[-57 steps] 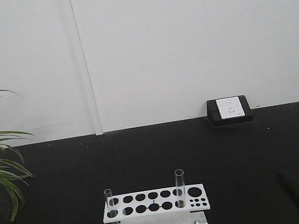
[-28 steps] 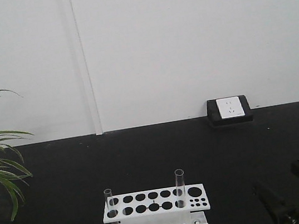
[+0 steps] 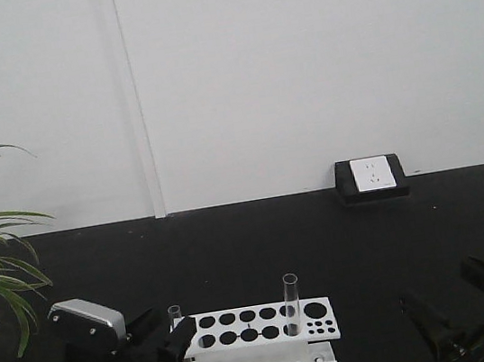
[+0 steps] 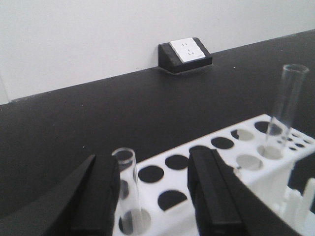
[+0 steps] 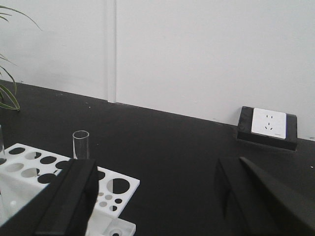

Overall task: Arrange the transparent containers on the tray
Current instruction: 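Lower both grippers onto the clear tubes standing in the white rack, then close the left gripper on a clear tube and lift it out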

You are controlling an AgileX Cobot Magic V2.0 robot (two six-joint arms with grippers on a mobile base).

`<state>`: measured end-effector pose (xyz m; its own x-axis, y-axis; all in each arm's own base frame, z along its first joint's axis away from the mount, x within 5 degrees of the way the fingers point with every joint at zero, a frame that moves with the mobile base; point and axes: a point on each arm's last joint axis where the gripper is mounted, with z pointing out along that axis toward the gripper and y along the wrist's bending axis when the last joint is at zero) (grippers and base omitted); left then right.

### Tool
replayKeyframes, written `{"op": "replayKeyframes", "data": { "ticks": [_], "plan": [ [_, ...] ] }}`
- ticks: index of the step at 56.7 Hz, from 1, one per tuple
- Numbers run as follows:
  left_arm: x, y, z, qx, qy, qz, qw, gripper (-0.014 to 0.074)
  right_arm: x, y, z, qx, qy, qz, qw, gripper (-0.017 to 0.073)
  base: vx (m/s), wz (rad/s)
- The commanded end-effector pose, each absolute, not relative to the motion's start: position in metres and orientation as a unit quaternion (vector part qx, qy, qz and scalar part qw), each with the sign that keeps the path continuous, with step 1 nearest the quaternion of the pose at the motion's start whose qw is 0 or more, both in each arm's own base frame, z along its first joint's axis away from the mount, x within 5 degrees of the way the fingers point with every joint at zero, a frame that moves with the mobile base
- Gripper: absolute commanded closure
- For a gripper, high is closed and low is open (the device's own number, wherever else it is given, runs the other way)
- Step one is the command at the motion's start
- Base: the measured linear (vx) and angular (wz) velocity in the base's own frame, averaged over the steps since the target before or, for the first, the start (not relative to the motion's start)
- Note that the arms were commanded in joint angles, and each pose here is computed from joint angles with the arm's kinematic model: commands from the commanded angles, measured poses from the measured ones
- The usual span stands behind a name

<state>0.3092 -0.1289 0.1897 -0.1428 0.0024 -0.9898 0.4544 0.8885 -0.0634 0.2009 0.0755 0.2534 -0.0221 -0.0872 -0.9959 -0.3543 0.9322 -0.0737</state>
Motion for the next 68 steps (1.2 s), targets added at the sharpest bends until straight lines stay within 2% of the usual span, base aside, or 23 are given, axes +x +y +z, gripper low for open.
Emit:
{"op": "replayKeyframes", "data": {
  "ticks": [1, 16, 39, 40, 44, 51, 56, 62, 68],
  "plan": [
    [0.319, -0.135, 0.213, 0.146, 0.691, -0.195, 0.681, 0.0154, 0.203, 0.077, 0.275, -0.152, 0.659, 0.101, 0.73, 0.002, 0.0, 0.0],
    [0.34, -0.143, 0.199, 0.145, 0.7, -0.193, 0.672, 0.0154, 0.203, 0.077, 0.275, -0.152, 0.659, 0.101, 0.729, 0.002, 0.0, 0.0],
    [0.343, -0.144, 0.193, 0.146, 0.703, -0.194, 0.669, 0.0156, 0.203, 0.077, 0.274, -0.152, 0.66, 0.101, 0.729, 0.002, 0.0, 0.0],
    [0.343, -0.144, 0.193, 0.146, 0.702, -0.194, 0.67, 0.0206, 0.203, 0.077, 0.274, -0.152, 0.66, 0.101, 0.729, 0.002, 0.0, 0.0],
    [0.343, -0.144, 0.193, 0.146, 0.702, -0.194, 0.67, 0.0267, 0.203, 0.077, 0.274, -0.152, 0.66, 0.101, 0.729, 0.002, 0.0, 0.0],
    [0.343, -0.144, 0.193, 0.151, 0.699, -0.189, 0.673, 0.0487, 0.203, 0.077, 0.274, -0.152, 0.66, 0.101, 0.729, 0.002, 0.0, 0.0],
    [0.343, -0.144, 0.195, 0.158, 0.692, -0.184, 0.68, 0.0603, 0.203, 0.077, 0.274, -0.152, 0.66, 0.101, 0.729, 0.0022, 0.0, 0.0],
    [0.341, -0.144, 0.207, 0.155, 0.682, -0.186, 0.69, 0.0601, 0.203, 0.077, 0.274, -0.152, 0.66, 0.101, 0.729, 0.0022, 0.0, 0.0],
    [0.333, -0.14, 0.236, 0.153, 0.67, -0.186, 0.703, 0.06, 0.203, 0.077, 0.274, -0.153, 0.66, 0.101, 0.729, 0.0022, 0.0, 0.0]
  ]
}}
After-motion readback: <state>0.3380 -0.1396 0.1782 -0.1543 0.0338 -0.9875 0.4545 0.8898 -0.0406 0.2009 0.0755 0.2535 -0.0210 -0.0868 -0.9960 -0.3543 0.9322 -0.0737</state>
